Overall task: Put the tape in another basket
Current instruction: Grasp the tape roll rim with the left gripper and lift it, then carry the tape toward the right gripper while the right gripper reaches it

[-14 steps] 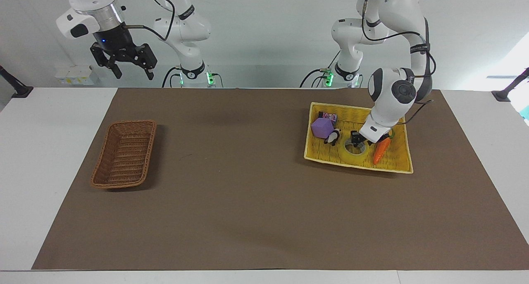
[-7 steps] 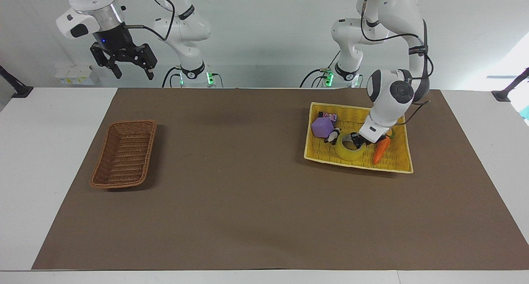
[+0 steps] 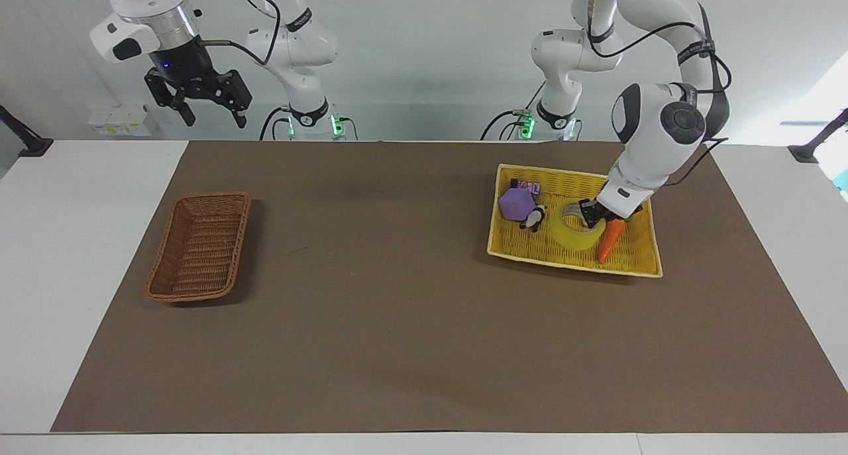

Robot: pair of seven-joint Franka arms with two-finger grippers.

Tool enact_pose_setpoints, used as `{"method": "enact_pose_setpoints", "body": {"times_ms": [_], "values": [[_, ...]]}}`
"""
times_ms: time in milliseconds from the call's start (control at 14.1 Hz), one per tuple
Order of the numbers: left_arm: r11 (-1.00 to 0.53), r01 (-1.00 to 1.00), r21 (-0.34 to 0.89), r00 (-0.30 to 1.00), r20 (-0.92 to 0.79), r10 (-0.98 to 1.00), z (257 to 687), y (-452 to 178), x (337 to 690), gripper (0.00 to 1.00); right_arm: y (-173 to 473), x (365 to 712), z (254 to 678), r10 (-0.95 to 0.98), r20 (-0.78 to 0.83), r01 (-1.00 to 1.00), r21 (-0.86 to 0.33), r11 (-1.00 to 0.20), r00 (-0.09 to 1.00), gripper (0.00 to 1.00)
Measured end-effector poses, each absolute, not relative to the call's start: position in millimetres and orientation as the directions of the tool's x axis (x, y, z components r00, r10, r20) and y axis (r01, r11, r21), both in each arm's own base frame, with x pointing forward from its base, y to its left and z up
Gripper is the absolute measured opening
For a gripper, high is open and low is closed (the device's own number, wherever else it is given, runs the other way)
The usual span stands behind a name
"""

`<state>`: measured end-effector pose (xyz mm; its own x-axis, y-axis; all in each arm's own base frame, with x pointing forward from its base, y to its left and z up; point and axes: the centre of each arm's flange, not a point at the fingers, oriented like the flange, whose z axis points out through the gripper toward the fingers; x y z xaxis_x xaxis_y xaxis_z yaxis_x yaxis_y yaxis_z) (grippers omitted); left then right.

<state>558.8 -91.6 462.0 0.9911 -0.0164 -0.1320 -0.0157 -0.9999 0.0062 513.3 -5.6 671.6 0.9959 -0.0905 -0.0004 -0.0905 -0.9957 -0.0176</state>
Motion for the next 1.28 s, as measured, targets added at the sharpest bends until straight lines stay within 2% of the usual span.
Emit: {"method": "enact_pose_setpoints", "body": {"times_ms": [284,498,782,1067,1280], "values": [[-1.000,-0.022,0.006,0.990,-0.142,-0.023,532,-96,558,0.22,-6,513,672,-0.090,0.000,-0.090,-0.018,-0.996,0.996,1.00],[-1.000,0.007,-0.001,0.989,-0.147,0.007,567,-116,551,0.22,-6,513,672,-0.090,0.000,-0.090,-0.018,-0.996,0.996,1.00],[-0.994,0.111,-0.006,0.986,-0.126,0.111,577,-198,529,0.22,1,509,668,-0.063,-0.034,-0.063,-0.015,-0.998,0.997,1.00],[-0.972,0.212,0.101,0.971,-0.131,0.198,584,-277,502,0.22,11,515,655,0.022,-0.014,0.022,-0.035,-0.999,1.000,1.00],[-0.947,0.241,0.211,0.967,-0.140,0.215,592,-315,490,0.22,44,514,651,0.088,-0.017,0.086,-0.084,-0.993,0.996,1.00]]}}
